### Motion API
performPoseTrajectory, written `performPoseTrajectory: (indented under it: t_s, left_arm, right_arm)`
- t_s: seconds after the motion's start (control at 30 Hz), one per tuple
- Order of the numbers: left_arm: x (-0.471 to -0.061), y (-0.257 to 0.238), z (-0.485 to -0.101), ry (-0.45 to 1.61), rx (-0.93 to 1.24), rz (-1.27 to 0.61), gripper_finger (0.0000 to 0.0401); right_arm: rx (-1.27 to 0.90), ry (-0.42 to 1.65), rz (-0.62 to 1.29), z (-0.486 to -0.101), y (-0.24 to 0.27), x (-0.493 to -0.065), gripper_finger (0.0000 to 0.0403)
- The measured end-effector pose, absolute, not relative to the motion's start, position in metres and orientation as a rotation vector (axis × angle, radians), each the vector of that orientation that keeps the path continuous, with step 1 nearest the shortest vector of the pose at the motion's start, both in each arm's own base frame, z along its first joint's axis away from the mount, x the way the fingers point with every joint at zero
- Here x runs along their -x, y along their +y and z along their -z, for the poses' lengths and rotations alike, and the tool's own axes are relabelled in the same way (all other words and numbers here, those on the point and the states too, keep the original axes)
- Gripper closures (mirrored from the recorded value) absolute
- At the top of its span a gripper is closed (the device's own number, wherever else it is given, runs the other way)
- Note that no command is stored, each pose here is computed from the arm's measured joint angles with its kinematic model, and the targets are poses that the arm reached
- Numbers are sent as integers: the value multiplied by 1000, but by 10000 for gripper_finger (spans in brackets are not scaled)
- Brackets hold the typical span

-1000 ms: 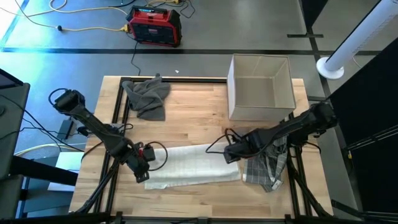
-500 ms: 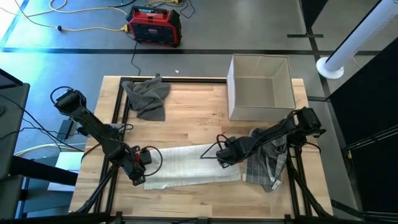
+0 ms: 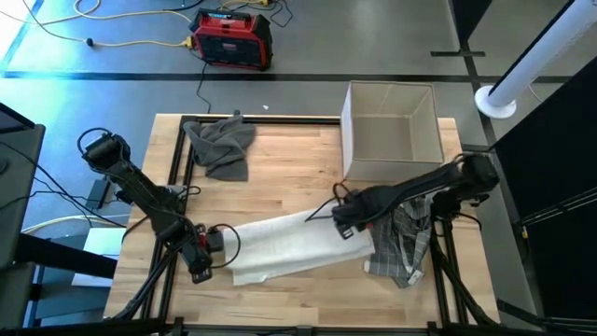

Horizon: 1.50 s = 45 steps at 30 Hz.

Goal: Fold towel
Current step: Fold the white patterned towel

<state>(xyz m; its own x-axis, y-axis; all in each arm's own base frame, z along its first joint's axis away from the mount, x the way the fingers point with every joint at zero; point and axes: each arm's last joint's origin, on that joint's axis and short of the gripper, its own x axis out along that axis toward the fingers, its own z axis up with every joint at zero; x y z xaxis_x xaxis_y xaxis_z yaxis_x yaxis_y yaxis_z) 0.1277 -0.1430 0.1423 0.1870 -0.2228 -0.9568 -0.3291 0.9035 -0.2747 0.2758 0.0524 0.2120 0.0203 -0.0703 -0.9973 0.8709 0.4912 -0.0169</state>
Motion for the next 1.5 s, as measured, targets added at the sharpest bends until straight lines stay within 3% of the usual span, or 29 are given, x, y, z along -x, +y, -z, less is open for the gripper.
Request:
performPoseTrajectory:
  t_s: [0.23, 0.5, 0.67, 1.0, 1.17, 1.5]
  left_arm:
    - [-141, -129, -118, 1284, 617, -143, 394]
    - [-173, -107, -115, 1102, 585, -168, 394]
    - [-186, -91, -115, 1011, 572, -244, 394]
    - [-196, -73, -116, 954, 531, -285, 394]
    - [-197, -73, -116, 949, 533, -280, 394]
    - [-195, -75, -119, 931, 554, -285, 394]
  right_arm:
    - [-875, 1218, 734, -248, 49, -286, 391]
    - [-960, 1008, 401, -270, 63, -346, 392]
    - [-915, 970, 228, -266, 73, -390, 392]
    - [-887, 921, 59, -241, 66, -458, 392]
    - [-925, 927, 90, -233, 64, -469, 388]
    - [-935, 912, 94, -235, 64, -469, 231]
